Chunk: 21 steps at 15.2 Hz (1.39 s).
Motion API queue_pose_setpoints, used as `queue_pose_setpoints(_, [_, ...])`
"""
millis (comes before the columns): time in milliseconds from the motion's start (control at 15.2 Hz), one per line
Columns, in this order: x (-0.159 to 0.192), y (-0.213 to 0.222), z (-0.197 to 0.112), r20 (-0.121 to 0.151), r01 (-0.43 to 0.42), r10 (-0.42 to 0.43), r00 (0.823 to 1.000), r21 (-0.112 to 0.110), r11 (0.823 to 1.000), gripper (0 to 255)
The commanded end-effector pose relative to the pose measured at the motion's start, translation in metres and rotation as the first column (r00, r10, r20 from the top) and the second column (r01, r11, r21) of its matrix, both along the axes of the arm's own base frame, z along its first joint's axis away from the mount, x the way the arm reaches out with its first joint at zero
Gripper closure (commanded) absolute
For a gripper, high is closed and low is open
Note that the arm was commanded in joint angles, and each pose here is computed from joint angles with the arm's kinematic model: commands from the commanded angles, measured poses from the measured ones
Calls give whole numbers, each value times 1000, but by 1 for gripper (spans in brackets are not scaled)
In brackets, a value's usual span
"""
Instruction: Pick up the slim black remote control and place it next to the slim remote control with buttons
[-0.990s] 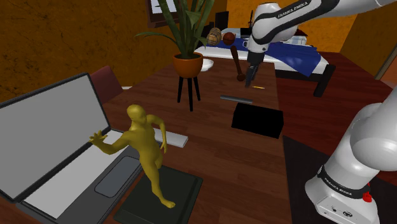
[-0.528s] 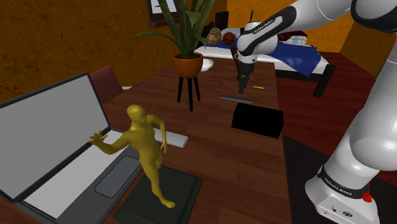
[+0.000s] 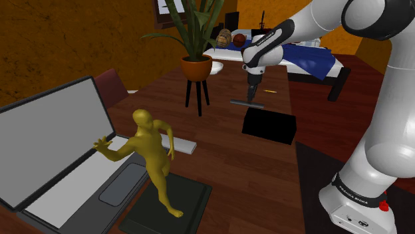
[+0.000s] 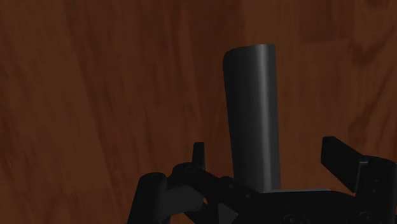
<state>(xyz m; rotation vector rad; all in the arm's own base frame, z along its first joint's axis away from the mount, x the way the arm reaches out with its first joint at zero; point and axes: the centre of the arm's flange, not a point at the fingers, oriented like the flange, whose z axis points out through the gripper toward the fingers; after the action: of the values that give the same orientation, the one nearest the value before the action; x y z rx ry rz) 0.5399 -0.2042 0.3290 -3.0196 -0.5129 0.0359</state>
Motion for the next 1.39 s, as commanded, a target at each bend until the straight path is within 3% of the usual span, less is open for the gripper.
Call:
queue_pose_setpoints(0, [0, 1, -14, 0, 0, 0, 1000, 0, 1000, 0])
queue_pose_setpoints(528, [0, 1, -14, 0, 0, 0, 1000, 0, 1000, 0])
queue_pose_setpoints(594, [0, 1, -14, 0, 0, 0, 1000, 0, 1000, 255])
queue_pose_setpoints(1320, [0, 1, -4, 0, 0, 0, 1000, 0, 1000, 255])
